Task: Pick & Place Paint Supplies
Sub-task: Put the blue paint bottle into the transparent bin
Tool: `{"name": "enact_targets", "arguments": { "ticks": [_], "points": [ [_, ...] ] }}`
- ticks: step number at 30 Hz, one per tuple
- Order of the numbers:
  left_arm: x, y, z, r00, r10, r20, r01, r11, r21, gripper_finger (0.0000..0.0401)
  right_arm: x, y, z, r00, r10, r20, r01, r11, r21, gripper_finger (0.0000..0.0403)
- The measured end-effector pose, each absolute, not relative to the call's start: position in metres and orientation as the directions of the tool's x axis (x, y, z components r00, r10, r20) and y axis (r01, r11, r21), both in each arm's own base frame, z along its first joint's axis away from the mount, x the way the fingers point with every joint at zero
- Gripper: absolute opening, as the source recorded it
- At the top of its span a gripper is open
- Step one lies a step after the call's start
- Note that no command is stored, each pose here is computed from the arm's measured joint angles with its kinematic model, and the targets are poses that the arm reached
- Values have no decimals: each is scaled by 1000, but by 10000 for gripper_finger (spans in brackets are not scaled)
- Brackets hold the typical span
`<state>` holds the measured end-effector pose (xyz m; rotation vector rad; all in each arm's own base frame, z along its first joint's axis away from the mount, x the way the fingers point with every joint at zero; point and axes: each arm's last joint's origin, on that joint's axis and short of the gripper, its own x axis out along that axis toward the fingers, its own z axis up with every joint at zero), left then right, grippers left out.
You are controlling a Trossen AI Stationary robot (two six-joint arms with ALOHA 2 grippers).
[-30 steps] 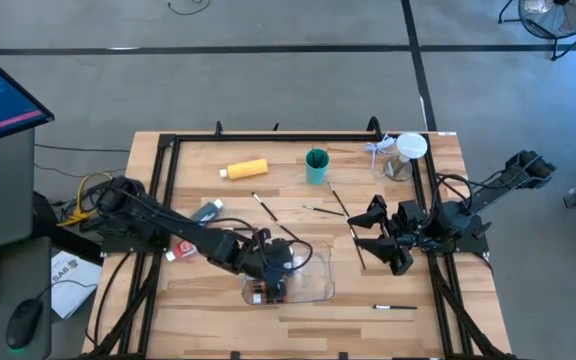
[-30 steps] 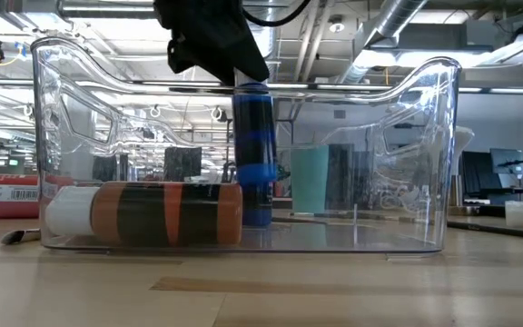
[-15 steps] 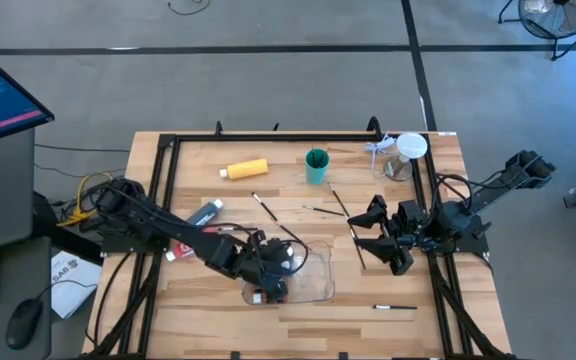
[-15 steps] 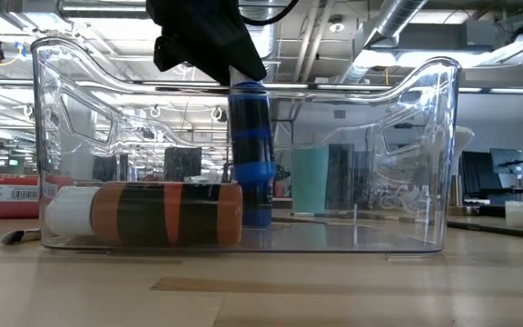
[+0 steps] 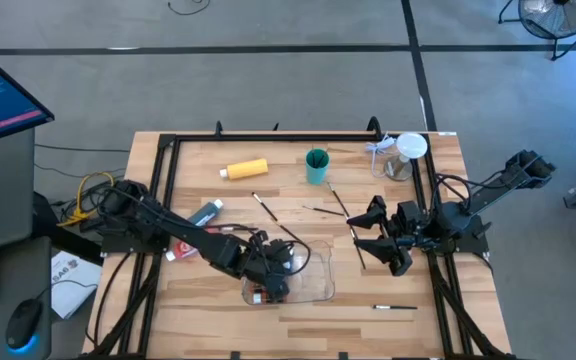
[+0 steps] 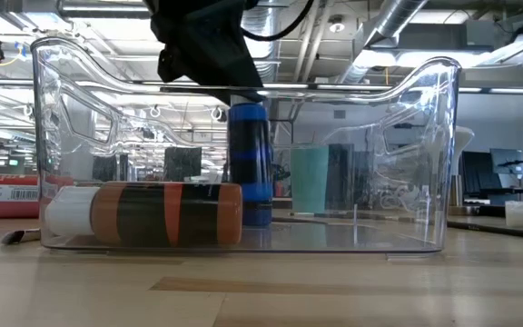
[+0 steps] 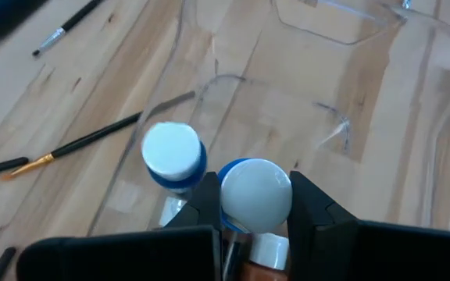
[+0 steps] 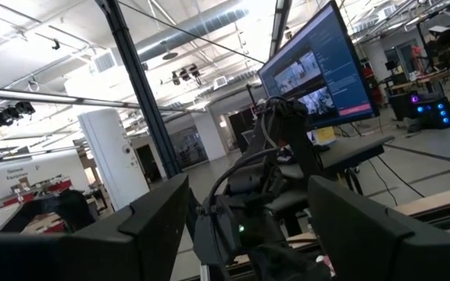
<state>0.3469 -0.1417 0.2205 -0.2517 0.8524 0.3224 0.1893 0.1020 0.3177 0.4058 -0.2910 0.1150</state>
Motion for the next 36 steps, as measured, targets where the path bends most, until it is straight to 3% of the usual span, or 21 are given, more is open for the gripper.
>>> {"name": "enact_targets", "arguments": {
  "ticks": [36],
  "points": [
    [350, -133, 216, 579, 147, -802, -365, 926, -94, 33, 190, 102, 316, 958, 54, 281, -158, 918, 364, 255]
  ]
}}
